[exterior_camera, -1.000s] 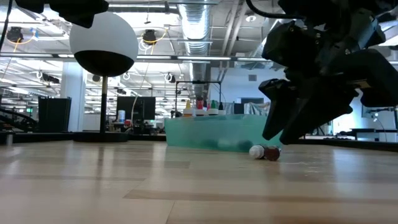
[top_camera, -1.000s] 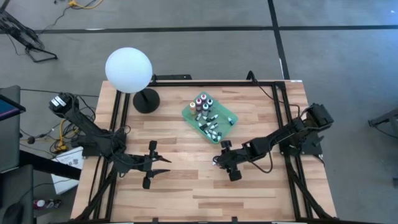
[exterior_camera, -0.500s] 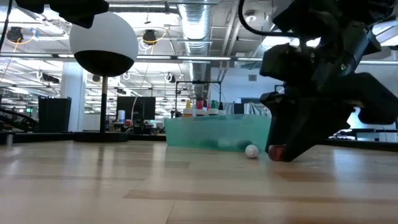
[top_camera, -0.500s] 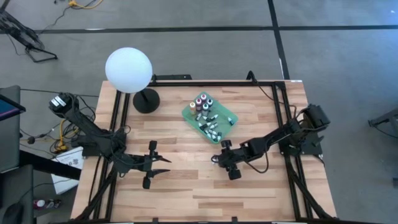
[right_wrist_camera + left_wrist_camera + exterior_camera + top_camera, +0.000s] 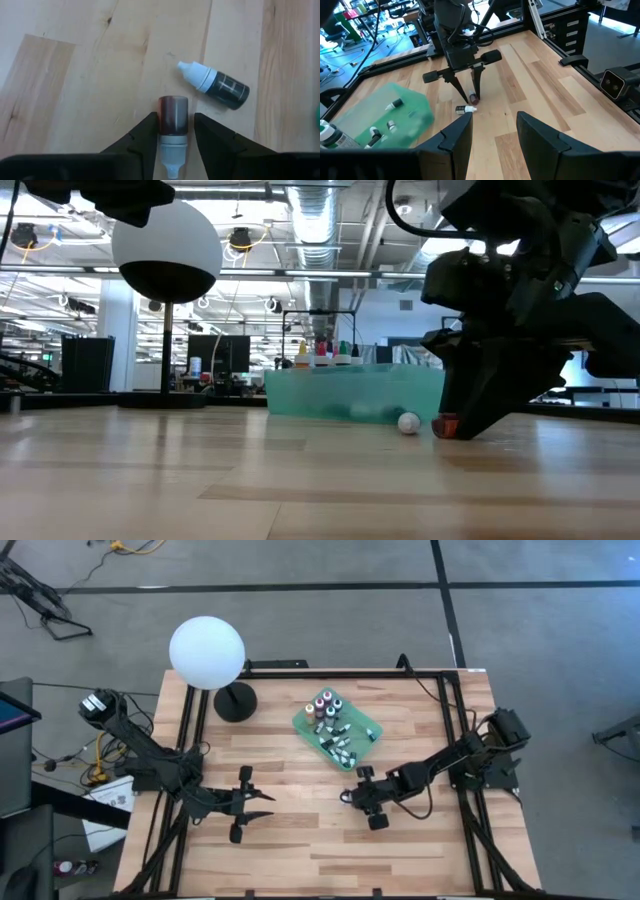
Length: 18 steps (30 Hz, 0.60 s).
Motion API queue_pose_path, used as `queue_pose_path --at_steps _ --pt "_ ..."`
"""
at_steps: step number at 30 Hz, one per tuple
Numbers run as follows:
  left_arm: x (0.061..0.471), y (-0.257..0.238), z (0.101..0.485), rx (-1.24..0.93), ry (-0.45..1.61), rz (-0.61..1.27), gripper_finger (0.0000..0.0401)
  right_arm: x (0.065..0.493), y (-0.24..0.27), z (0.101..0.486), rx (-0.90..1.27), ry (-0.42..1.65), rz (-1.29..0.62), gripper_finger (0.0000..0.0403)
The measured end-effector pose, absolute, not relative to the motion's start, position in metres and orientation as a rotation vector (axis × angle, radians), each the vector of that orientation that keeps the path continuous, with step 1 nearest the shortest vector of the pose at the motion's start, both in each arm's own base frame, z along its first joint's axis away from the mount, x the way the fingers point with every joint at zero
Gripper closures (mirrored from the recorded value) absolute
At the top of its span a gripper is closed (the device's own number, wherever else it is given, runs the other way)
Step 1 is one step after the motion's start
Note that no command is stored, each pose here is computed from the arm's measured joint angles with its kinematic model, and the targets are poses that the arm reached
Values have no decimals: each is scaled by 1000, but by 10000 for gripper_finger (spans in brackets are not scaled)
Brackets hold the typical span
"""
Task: Pick & Place food coloring
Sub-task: Put the small orange food coloring bottle into the green bin
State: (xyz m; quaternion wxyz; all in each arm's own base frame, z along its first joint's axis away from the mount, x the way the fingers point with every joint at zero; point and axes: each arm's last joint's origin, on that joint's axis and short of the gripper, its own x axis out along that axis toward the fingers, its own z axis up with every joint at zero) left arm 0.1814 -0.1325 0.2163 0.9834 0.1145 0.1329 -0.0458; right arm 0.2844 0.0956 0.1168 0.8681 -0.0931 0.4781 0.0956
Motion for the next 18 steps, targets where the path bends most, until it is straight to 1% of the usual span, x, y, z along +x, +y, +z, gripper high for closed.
queue_pose_path --at_steps 11,18 --pt "181 -132 216 230 268 -91 253 283 103 118 -204 1006 214 312" --pt "181 -132 216 230 268 -90 253 289 111 126 -203 975 235 319"
